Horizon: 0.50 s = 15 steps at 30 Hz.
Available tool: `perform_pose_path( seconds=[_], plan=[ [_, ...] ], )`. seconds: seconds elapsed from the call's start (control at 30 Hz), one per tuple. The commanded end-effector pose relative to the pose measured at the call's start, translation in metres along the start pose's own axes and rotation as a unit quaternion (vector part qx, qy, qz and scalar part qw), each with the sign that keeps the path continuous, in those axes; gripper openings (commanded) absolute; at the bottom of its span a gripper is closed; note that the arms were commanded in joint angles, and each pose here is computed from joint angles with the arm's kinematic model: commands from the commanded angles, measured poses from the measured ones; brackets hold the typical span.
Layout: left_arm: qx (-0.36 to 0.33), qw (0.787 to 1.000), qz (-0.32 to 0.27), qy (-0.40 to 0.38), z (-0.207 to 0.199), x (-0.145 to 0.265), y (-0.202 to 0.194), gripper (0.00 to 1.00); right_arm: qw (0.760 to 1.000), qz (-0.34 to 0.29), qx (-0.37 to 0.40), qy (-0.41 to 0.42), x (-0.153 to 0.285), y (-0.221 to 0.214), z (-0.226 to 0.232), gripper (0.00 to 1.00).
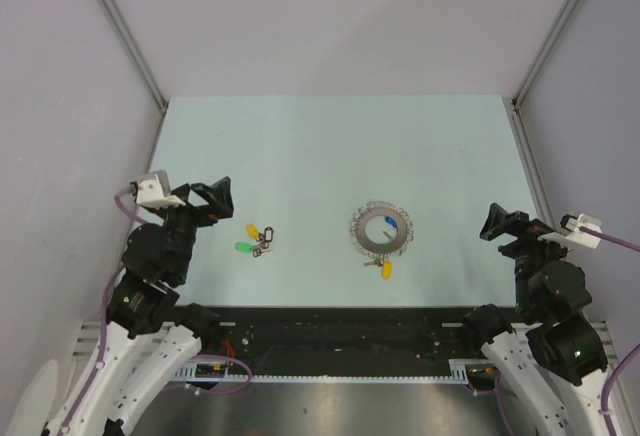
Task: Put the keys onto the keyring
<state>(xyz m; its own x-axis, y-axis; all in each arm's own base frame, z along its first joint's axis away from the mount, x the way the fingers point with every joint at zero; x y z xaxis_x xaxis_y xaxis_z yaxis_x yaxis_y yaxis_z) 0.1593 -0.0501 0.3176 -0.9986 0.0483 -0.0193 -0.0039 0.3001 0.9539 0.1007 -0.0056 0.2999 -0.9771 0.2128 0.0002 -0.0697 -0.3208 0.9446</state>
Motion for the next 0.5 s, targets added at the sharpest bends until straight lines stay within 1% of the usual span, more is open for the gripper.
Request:
perform_pose_path(
  seconds=[0.0,0.23,0.47],
  plan=[
    [-0.018,0.999,-0.009,0.039,0.0175,0.0071,-0.0146,1.00,1.000,0.003,0.000,0.000,-0.0004,-0.0028,-0.0005,1.00],
    [-0.022,0.999,0.009,0.032,0.0171,0.0081,-0.0207,1.00,1.000,0.016,0.009,-0.002,-0.0039,-0.0076,0.0008,1.00],
    [-0.023,0.999,0.017,0.025,0.0151,0.0053,-0.0216,1.00,1.000,0.010,0.001,-0.003,-0.0005,-0.0064,-0.0016,1.00]
  ],
)
Point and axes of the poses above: each gripper's point midway between its finger pads, its own x axis back along the fingers, its own z axis along the line the jaws close on, y = z × x, the point moved 8 cm from there along x, back along the fingers, and after that the axes turned 1 degree about -x, right-handed, at the moved point
